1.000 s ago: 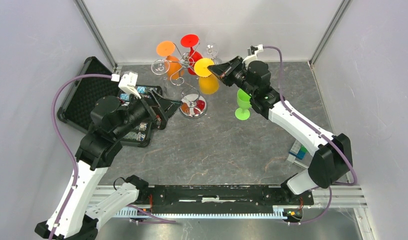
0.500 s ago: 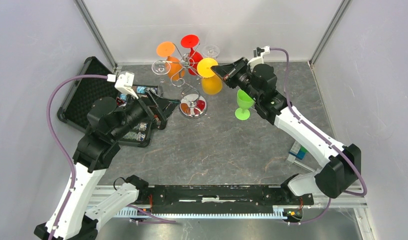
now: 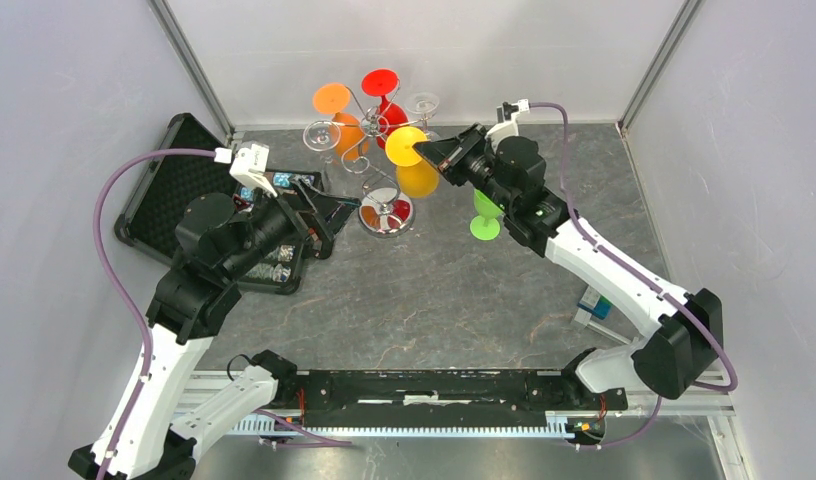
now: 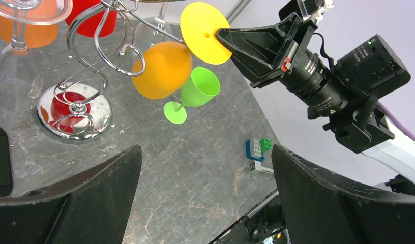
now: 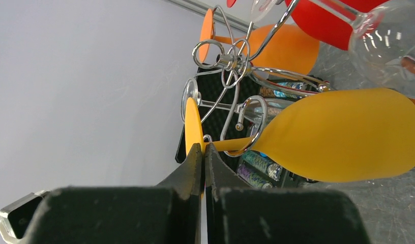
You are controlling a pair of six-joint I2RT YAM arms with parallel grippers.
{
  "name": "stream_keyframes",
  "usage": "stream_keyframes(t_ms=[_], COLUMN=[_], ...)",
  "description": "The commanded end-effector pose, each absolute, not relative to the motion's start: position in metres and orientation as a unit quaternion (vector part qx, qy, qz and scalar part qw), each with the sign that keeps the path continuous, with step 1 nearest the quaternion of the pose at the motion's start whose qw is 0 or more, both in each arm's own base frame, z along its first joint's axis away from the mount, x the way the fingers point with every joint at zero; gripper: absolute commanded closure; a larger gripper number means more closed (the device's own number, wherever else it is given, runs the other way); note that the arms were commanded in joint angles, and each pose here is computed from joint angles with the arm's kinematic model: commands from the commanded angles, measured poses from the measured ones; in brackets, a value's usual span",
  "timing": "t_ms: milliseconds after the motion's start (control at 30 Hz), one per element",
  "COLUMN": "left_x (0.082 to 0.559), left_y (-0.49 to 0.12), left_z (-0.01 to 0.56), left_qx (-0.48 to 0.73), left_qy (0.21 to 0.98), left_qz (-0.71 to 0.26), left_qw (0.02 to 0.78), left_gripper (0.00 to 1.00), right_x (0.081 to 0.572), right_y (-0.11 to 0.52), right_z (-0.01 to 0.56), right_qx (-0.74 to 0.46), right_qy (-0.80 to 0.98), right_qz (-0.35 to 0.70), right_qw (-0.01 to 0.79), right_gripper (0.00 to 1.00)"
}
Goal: Take the wine glass off the wine glass rack
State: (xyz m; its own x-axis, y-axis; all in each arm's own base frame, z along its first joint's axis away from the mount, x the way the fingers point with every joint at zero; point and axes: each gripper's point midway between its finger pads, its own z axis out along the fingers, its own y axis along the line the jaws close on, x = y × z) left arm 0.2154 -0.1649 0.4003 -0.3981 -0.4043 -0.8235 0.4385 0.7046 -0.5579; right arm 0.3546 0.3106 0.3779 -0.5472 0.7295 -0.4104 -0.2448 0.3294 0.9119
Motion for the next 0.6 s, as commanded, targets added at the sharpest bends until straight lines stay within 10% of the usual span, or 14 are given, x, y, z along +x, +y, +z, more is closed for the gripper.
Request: stream_keyframes(t_ms=[0,567], left_x=[0.214,0.211], left_y=[-0.160,-0.152], left_z=[0.409,0.409], left_qx=[0.023,0.020], left_qy=[0.731,0.731], left_qz=[-0.373,-0.361], left_qw=[0.571,0.580], left_gripper=[0.00,0.00], right_x=[0.357,0.407], right_y=[0.318,0.310], right_z=[0.408,0.409], right_qx=[0.162,0.214], right_qy=[0.659,0.665], right_qz=[0.569,0.494], right_qw=[0.464,0.518], right_gripper=[1.00,1.00])
